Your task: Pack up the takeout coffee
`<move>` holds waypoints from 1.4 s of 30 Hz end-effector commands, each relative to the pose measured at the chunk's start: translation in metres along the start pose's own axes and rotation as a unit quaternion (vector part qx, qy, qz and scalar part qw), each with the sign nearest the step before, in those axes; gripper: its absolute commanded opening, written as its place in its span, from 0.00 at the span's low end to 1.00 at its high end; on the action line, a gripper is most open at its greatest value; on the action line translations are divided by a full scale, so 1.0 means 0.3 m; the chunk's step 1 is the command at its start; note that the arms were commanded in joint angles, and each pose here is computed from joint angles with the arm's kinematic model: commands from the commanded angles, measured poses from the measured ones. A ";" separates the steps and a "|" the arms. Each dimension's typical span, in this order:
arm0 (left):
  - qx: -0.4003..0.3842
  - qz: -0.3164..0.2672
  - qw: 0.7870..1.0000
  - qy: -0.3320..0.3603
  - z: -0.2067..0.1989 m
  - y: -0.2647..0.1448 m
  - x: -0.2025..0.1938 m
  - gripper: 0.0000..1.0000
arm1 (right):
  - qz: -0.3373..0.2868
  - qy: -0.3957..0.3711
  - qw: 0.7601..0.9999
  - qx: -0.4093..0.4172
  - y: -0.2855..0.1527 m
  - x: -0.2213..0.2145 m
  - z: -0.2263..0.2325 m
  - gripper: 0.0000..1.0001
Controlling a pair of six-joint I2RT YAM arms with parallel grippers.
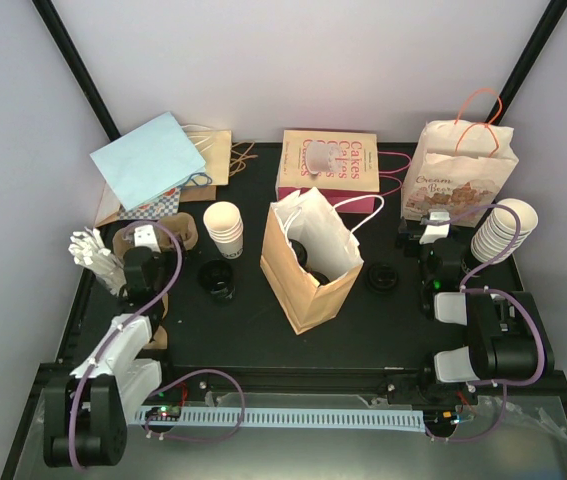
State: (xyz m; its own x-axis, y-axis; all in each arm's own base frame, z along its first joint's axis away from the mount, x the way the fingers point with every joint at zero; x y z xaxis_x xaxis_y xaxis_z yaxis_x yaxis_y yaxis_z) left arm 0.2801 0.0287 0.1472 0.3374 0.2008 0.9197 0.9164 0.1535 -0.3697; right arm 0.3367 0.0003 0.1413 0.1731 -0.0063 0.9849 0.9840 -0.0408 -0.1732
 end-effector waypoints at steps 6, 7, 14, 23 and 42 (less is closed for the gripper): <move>-0.051 -0.102 0.993 0.025 -0.051 0.035 0.093 0.99 | -0.036 0.006 0.999 -0.003 0.006 0.061 -0.007 1.00; -0.051 -0.107 0.992 0.031 -0.051 0.040 0.097 0.99 | -0.036 0.006 0.999 -0.002 0.006 0.062 -0.005 1.00; -0.052 -0.095 0.993 0.044 -0.064 0.095 0.120 0.99 | -0.036 0.006 0.999 -0.002 0.006 0.062 -0.005 1.00; -0.082 -0.132 0.983 0.097 -0.102 0.142 0.136 0.99 | -0.036 0.006 0.999 -0.001 0.006 0.062 -0.004 1.00; -0.127 -0.117 0.974 0.145 -0.174 0.164 0.077 0.99 | -0.036 0.006 0.999 -0.002 0.006 0.062 -0.005 1.00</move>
State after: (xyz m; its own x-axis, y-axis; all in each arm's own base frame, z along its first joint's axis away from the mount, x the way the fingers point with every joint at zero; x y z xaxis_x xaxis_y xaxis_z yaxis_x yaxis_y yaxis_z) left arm 0.3368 -0.0038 0.1380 0.1901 -0.0683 0.9794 0.9793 -0.0579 -0.1941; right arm 0.3367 0.0003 0.1413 0.1731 -0.0066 0.9849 0.9840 -0.0408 -0.1732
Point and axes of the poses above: each gripper's point midway between its finger pads, its own y axis out along the fingers, its own z axis along the line the jaws close on, x = y × z, the point moved 4 cm from there along -y, back along the fingers, and after that the axes turned 2 degrees about y, right-handed, at the moved point
